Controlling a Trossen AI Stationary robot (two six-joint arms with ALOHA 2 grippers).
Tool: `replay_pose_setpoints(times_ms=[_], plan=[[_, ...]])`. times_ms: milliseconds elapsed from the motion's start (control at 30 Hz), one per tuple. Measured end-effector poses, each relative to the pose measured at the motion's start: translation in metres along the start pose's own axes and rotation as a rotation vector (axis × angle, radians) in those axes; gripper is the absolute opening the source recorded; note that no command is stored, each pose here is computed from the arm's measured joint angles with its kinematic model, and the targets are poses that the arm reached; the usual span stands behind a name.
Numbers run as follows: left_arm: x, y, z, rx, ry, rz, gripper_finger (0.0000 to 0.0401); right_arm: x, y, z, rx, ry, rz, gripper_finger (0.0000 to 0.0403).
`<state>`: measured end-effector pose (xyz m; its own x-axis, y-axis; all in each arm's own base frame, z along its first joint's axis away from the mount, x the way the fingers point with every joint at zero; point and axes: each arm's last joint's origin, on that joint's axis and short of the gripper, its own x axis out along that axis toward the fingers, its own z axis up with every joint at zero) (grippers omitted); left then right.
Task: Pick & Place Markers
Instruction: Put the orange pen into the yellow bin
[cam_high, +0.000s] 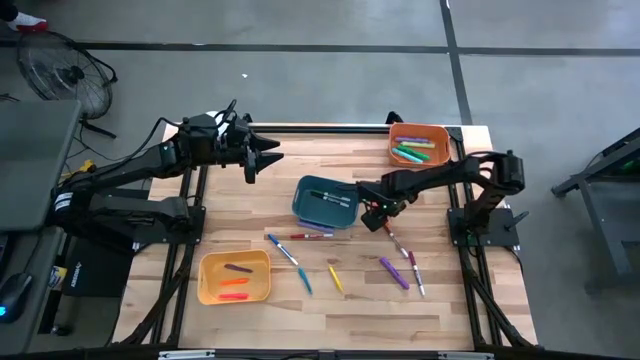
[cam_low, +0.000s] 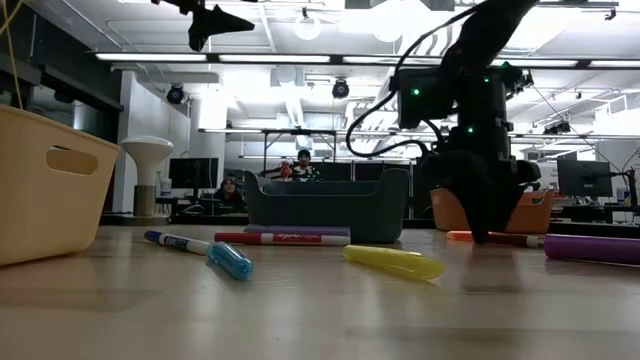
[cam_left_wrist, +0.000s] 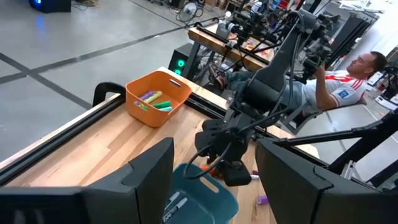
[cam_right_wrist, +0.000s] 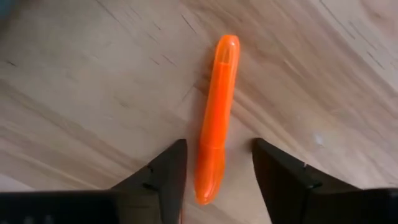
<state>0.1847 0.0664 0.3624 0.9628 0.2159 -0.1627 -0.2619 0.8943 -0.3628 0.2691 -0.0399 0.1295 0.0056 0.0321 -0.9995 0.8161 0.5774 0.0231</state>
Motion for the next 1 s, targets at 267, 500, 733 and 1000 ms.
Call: replay_pose_setpoints(times_ms=[267, 500, 733, 1000], plan=[[0.0000, 0.0006, -0.0015, -0.002, 0.016, 0.006, 0.0223, 0.0040, 0.0014, 0.0011, -0.017, 0.006, 0.008, 0.0085], [0.0000, 0.0008, -0.0023, -0.004, 0.024, 0.009, 0.0223, 0.0044, 0.0014, 0.0009, -0.020, 0.006, 0.006, 0.0032], [0.0000, 0.0009, -0.0023, 0.001, 0.023, 0.009, 0.0223, 0.0048, 0.0014, 0.0009, -0.028, 0.007, 0.006, 0.0031], [0.0000, 0.0009, -0.0023, 0.002, 0.023, 0.009, 0.0223, 0.0026, 0.0005, -0.0001, -0.054, 0.000, 0.008, 0.0031]])
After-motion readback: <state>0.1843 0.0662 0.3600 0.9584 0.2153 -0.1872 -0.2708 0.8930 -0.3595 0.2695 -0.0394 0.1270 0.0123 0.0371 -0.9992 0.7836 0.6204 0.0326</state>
